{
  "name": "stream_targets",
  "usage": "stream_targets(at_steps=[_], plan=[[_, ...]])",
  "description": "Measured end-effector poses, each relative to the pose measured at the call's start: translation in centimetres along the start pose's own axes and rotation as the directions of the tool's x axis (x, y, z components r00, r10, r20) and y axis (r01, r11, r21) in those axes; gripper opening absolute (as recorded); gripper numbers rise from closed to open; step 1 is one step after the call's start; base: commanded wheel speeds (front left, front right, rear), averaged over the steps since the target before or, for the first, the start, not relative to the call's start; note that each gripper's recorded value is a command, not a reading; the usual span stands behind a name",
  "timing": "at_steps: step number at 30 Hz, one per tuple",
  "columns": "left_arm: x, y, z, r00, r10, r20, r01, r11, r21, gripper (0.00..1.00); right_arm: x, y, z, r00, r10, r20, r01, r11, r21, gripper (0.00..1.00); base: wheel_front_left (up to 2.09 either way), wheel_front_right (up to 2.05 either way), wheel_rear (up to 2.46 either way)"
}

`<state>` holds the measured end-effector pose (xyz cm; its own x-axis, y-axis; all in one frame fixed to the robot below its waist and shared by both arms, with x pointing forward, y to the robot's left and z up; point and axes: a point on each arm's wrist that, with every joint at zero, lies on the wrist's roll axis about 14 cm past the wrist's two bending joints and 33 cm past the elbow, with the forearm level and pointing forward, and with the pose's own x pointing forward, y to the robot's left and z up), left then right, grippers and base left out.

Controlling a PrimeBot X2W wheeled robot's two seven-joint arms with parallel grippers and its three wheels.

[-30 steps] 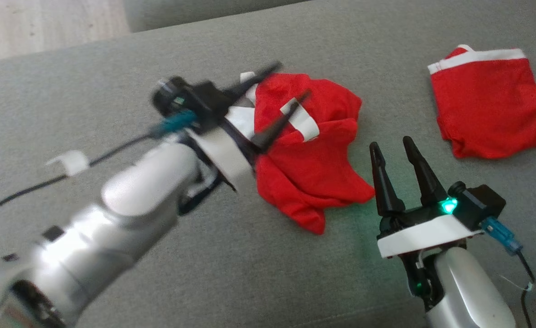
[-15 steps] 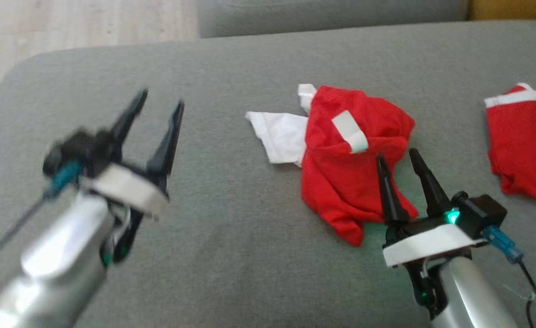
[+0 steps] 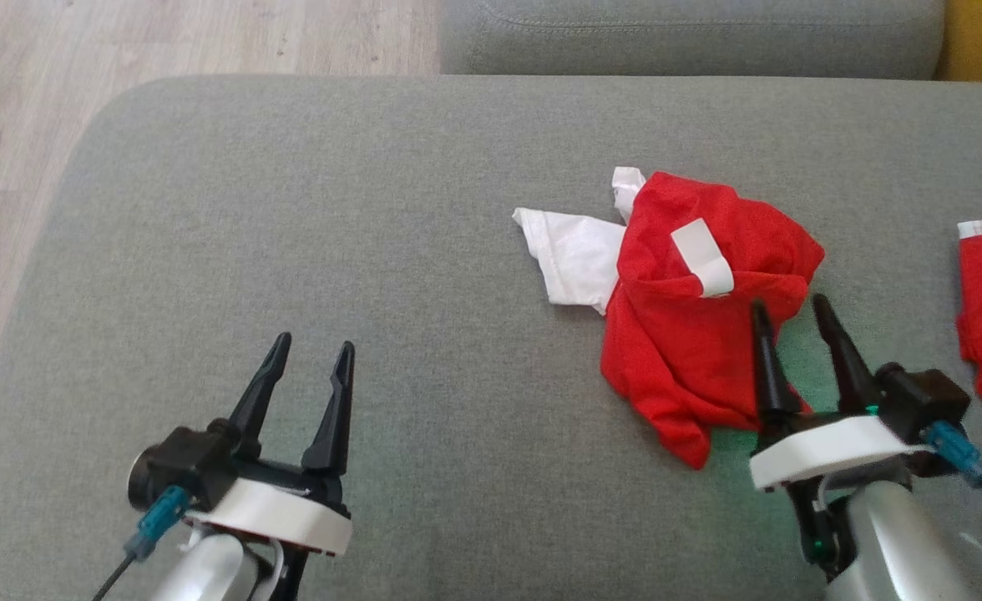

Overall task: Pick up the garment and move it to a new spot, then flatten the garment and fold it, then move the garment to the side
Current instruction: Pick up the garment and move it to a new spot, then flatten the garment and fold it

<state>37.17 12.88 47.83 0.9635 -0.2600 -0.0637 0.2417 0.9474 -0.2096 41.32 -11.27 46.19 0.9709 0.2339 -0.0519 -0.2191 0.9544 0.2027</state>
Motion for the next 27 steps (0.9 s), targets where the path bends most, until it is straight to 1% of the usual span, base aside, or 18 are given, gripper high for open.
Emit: stream_targets(at_steps=[6, 10, 11, 12, 13, 14, 17, 20, 22, 24, 27], plan=[[0.3, 0.0, -0.4, 1.000, -0.008, -0.002, 0.008, 1.000, 0.004, 1.00, 1.4, -2.7, -1.4, 0.995, -0.081, -0.060, 0.082, 0.996, 0.015, 1.00, 0.00, 0.00, 0.00], [0.5, -0.2, -1.0, 1.000, -0.017, -0.013, 0.017, 1.000, 0.000, 1.00, 2.6, -2.3, -2.3, 0.993, -0.068, -0.100, 0.071, 0.997, 0.028, 1.00, 0.00, 0.00, 0.00], [0.6, -0.3, -1.2, 1.000, -0.023, -0.017, 0.023, 1.000, -0.001, 1.00, 2.8, -2.0, -2.6, 0.992, -0.058, -0.112, 0.061, 0.998, 0.025, 0.96, 0.00, 0.00, 0.00], [0.6, -0.3, -1.3, 0.999, -0.025, -0.021, 0.025, 1.000, -0.001, 1.00, 2.9, -1.8, -2.9, 0.991, -0.052, -0.121, 0.055, 0.998, 0.027, 0.37, 0.00, 0.00, 0.00], [0.6, -0.3, -1.3, 0.999, -0.025, -0.021, 0.025, 1.000, -0.001, 1.00, 2.9, -1.8, -2.9, 0.991, -0.052, -0.121, 0.055, 0.998, 0.027, 0.37, 0.00, 0.00, 0.00], [0.6, -0.3, -1.5, 0.999, -0.023, -0.024, 0.023, 1.000, 0.001, 1.00, 3.1, -1.7, -3.1, 0.991, -0.049, -0.128, 0.054, 0.998, 0.034, 0.00, 0.00, 0.00, 0.00], [0.7, 0.3, -1.3, 1.000, -0.014, -0.018, 0.015, 1.000, 0.005, 1.00, 3.0, -1.7, -3.5, 0.988, -0.050, -0.144, 0.055, 0.998, 0.034, 0.00, 0.00, 0.00, 0.00], [1.0, 0.4, -0.9, 1.000, -0.015, -0.008, 0.015, 1.000, 0.010, 1.00, 2.5, -2.9, -3.2, 0.986, -0.089, -0.138, 0.095, 0.995, 0.039, 0.00, 0.00, 0.00, 0.00], [1.3, 0.2, -0.8, 1.000, -0.024, -0.004, 0.024, 1.000, 0.013, 1.00, 2.0, -4.7, -2.1, 0.984, -0.145, -0.104, 0.150, 0.988, 0.045, 0.00, 0.00, 0.00, 0.00], [1.5, -0.4, -0.7, 0.999, -0.044, 0.001, 0.044, 0.999, 0.016, 1.00, 1.4, -7.0, -0.3, 0.976, -0.212, -0.047, 0.214, 0.976, 0.043, 0.00, 0.00, 0.00, 0.00], [2.0, -1.4, -0.3, 0.997, -0.071, 0.016, 0.071, 0.997, 0.012, 1.00, -0.5, -10.2, 1.8, 0.951, -0.309, 0.020, 0.308, 0.951, 0.026, 0.00, 0.00, 0.00, 0.00]])
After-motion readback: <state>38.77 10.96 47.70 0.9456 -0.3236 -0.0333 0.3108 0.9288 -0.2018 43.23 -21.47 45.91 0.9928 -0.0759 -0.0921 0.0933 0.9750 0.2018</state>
